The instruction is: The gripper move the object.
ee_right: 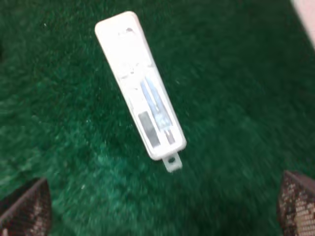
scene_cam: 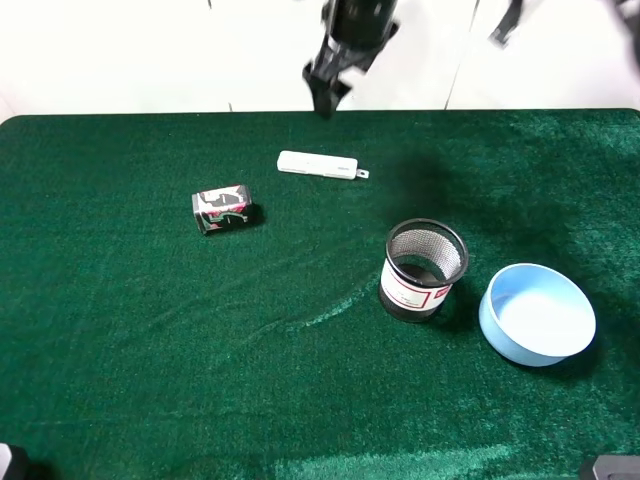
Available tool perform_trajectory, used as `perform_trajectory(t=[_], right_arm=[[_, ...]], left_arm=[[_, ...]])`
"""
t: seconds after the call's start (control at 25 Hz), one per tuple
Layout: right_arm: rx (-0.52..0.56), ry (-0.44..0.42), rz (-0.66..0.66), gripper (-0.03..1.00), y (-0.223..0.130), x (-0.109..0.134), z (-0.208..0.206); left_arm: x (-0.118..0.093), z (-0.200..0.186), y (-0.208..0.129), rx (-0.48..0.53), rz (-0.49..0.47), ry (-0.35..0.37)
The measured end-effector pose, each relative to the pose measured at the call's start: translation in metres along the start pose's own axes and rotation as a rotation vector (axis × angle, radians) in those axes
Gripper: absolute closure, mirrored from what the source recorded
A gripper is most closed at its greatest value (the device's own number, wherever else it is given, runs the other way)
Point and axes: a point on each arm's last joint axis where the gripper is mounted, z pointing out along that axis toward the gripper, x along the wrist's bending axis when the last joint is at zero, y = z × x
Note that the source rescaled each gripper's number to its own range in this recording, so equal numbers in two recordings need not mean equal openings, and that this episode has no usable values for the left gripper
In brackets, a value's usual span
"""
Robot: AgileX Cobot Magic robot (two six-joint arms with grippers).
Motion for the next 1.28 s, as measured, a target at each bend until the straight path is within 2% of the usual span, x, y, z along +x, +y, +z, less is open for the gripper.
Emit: perform_trajectory(t=[0.16,0.32,0.4,0.56,0.72,0.88,0.96,1.28], right_arm=[[-0.063,-0.035,0.046,-0.03,-0.015,0.001,-0.059],[-0.076,-0.057,0.111,-0.03,-0.05,0.001,-0.104],[-0.073,-0.06,0.127,-0.03,-0.061,0.002,-0.113],[-0.051,-0.066,0.192,-0.03,-0.109,0.013,-0.141],[-0.044,-0.063,0.284,-0.03,-0.165,0.033,-0.164],[-0.088,-0.074,0.377,-0.03,-0.216,0.059,-0.178],[-0.135,-0.084,0.405,-0.03,-0.238,0.074,-0.184],[-0.35,-0.022,0.47,-0.03,-0.31,0.133,-0.18]], left_arm=[[0.0,0.0,0.0,0.0,0.0,0.0],[0.0,0.0,0.0,0.0,0.0,0.0],[0.0,0.0,0.0,0.0,0.0,0.0],[0.0,0.0,0.0,0.0,0.0,0.0],[0.0,0.0,0.0,0.0,0.0,0.0],[0.0,0.0,0.0,0.0,0.0,0.0],[0.0,0.0,0.0,0.0,0.0,0.0],[0.0,0.0,0.0,0.0,0.0,0.0]])
